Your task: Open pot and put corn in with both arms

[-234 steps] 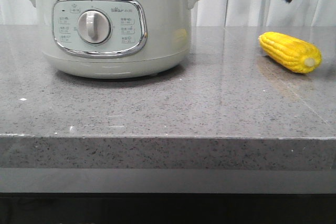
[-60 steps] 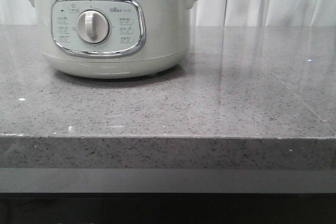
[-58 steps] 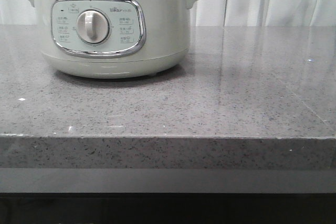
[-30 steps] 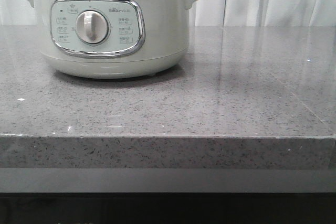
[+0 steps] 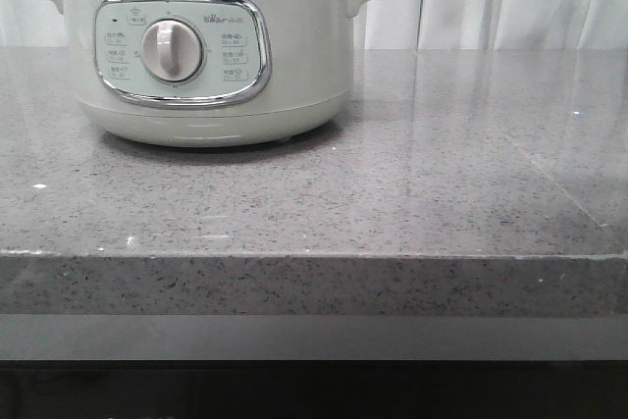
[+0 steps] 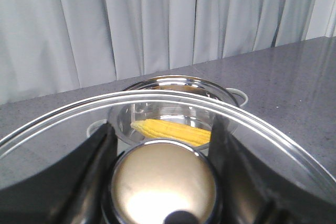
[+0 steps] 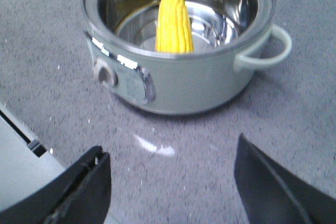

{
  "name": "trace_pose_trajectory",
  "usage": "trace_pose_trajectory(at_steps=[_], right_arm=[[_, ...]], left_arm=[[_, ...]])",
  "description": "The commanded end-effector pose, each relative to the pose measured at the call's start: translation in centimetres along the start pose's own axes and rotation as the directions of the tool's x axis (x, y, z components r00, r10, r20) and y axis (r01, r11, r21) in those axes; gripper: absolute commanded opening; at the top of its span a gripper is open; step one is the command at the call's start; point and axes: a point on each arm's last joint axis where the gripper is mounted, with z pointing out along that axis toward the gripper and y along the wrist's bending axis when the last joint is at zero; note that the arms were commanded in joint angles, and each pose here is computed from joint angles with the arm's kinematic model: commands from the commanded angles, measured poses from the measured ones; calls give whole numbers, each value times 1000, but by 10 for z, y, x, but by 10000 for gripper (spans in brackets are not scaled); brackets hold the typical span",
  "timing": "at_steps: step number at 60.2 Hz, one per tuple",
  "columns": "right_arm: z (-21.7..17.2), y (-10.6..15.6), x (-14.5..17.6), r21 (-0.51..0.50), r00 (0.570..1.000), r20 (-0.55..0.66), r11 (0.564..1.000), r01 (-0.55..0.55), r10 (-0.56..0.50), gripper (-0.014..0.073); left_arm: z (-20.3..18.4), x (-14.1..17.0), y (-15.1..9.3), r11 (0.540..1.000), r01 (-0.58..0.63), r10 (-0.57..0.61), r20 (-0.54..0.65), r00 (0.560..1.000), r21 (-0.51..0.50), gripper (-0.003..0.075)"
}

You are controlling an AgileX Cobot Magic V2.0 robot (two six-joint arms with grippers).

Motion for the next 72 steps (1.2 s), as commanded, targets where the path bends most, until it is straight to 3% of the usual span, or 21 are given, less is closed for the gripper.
trace_pose_trajectory(at_steps=[1,29,55,72], right_arm=[[-22,-1,-3,10,993,114,1000,2,-3,522],[-30,-1,12,10,995,97,1000,2,-3,522],[-29,-1,12,10,996,94,1000,2,-3,522],[-29,-1,12,10,996,94,1000,2,-3,522]], left_arm=[[4,-23,0,1000,18,-19,165,986,6,176],[118,-39,-2,1000,27,-30,269,963,13,176],[250,-32,-5,996,83,-86,132,988,26,176],[302,-16,-6,996,84,-86,136,987,19,176]])
